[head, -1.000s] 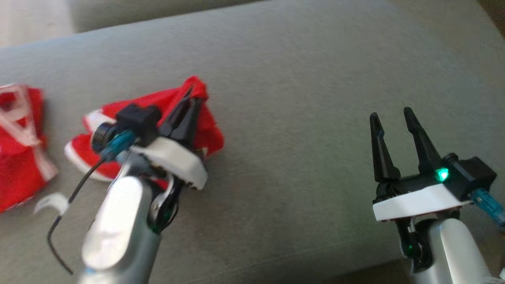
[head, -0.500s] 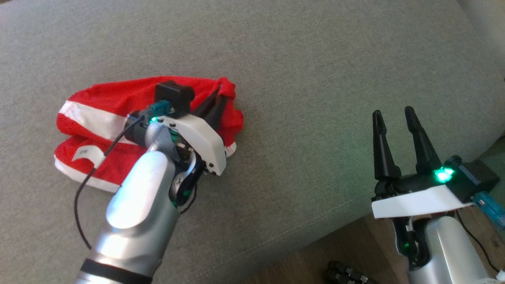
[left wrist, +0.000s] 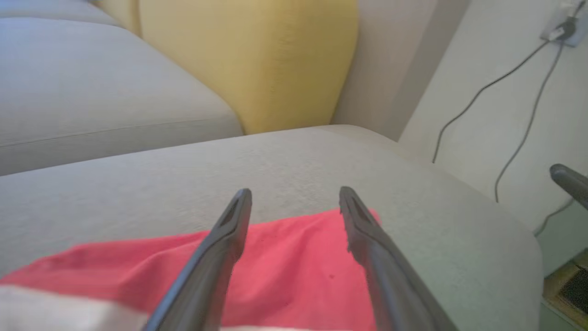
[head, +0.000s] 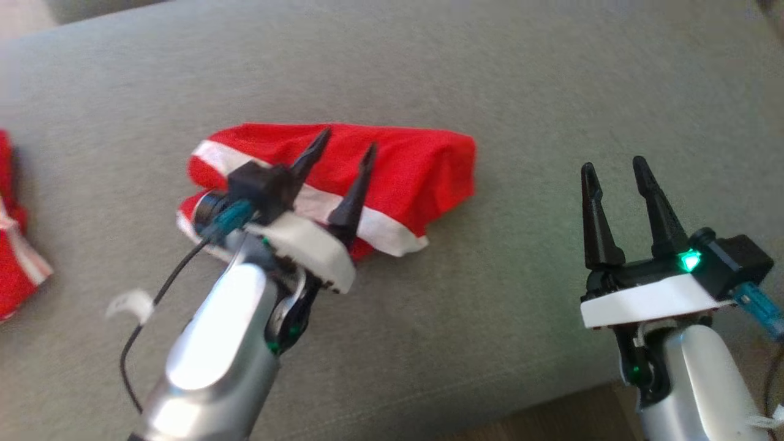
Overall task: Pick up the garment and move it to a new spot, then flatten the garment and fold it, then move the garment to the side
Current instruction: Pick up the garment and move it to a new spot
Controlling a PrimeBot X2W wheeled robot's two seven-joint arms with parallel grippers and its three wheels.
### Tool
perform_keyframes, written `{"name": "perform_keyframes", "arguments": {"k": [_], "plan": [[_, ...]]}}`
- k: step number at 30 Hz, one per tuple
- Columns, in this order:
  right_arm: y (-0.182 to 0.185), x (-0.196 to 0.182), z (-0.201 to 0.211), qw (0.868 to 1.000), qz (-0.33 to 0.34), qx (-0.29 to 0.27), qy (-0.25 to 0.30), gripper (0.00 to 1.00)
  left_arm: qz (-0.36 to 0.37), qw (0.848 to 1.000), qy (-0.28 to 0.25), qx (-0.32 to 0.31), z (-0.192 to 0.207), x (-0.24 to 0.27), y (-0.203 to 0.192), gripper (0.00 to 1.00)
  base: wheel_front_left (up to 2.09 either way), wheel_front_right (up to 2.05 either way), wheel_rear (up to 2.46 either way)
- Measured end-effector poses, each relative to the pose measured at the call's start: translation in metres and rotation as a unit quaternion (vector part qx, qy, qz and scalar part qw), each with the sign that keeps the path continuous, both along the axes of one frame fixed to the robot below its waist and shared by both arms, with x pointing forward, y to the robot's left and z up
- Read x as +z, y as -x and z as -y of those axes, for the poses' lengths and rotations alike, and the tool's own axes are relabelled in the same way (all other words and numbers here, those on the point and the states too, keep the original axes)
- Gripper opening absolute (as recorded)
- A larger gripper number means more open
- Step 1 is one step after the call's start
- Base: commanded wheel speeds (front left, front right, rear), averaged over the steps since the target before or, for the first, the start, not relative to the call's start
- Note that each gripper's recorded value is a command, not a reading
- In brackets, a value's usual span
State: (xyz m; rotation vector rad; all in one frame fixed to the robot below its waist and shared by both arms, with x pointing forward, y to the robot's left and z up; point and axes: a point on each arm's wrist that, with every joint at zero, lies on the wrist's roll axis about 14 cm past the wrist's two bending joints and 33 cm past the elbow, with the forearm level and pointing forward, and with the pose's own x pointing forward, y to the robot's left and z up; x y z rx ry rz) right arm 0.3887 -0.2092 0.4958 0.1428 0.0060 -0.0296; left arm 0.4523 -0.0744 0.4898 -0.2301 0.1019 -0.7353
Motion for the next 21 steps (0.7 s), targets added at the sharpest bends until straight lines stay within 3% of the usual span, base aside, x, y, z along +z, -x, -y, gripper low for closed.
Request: {"name": "perform_keyframes", "arguments": {"k": [2,7,13,21], "plan": [[-0.002,0.002,-0.003,1.000,0.001,0.005,0.001,1.00,0.005,1.000,-0.003,0.019,-0.012,0.001,0.000,1.00,0.00,0.00,0.00],[-0.011,0.010,-0.027,0.999,0.008,0.043,0.008,1.00,0.031,0.991,-0.017,0.131,-0.086,0.009,-0.005,1.00,0.00,0.00,0.00],[-0.008,0.010,-0.048,0.997,0.000,0.074,0.010,1.00,0.041,0.970,-0.039,0.237,-0.159,0.010,0.010,1.00,0.00,0.00,0.00],[-0.006,0.017,-0.067,0.995,0.003,0.102,0.022,1.00,0.048,0.941,-0.061,0.329,-0.230,0.013,0.038,1.00,0.00,0.00,0.00]]}}
